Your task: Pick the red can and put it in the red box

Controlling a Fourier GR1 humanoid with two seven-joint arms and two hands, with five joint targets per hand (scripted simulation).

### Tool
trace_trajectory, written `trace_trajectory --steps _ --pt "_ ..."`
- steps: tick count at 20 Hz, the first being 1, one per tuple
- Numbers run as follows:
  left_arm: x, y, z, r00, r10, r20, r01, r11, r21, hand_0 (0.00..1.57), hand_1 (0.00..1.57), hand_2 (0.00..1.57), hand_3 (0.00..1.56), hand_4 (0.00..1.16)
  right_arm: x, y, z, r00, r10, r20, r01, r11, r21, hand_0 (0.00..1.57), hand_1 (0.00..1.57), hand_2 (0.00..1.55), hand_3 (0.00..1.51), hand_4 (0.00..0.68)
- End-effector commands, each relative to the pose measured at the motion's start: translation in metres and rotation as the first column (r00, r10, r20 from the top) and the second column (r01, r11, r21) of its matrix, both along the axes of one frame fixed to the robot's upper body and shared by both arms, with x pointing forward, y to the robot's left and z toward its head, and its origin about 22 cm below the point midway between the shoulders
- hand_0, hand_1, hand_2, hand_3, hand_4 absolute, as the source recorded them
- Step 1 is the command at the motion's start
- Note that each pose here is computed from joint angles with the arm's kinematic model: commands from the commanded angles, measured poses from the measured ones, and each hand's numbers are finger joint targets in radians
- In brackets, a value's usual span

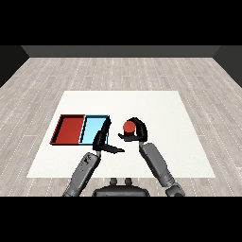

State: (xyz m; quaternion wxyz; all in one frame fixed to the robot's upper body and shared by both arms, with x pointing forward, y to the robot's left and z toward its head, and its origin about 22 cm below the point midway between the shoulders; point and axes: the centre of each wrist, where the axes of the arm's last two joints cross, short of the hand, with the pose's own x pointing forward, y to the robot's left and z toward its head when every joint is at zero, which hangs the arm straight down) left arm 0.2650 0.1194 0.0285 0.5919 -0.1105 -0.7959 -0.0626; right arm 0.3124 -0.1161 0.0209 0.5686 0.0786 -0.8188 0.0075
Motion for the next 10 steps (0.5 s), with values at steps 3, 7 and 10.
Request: trace_trajectory --steps 3,7,10 --pt "0.0033 -0.031 0.019 0.999 -0.036 -0.007 0.036 0.999 0.014 0.0 0.0 0.0 0.0 0.0 -0.006 0.01 0.003 0.999 0.044 0.012 -0.044 0.999 0.004 1.38 1.38 1.41 1.4 0.619" --pt "0.0069 -0.023 -0.019 1.0 -0.029 -0.008 0.029 0.999 0.036 0.0 0.0 0.0 0.0 0.0 0.002 0.015 0.007 0.9974 0.063 0.036 -0.064 0.9977 0.023 1.4 1.4 1.42 1.4 0.618" --pt "0.0247 -0.033 -0.024 0.998 -0.039 -0.047 0.04 0.999 0.034 0.0 0.0 0.0 0.0 0.0 -0.024 0.028 0.018 0.9977 0.061 0.029 -0.061 0.9979 0.019 1.41 1.41 1.43 1.4 0.617"
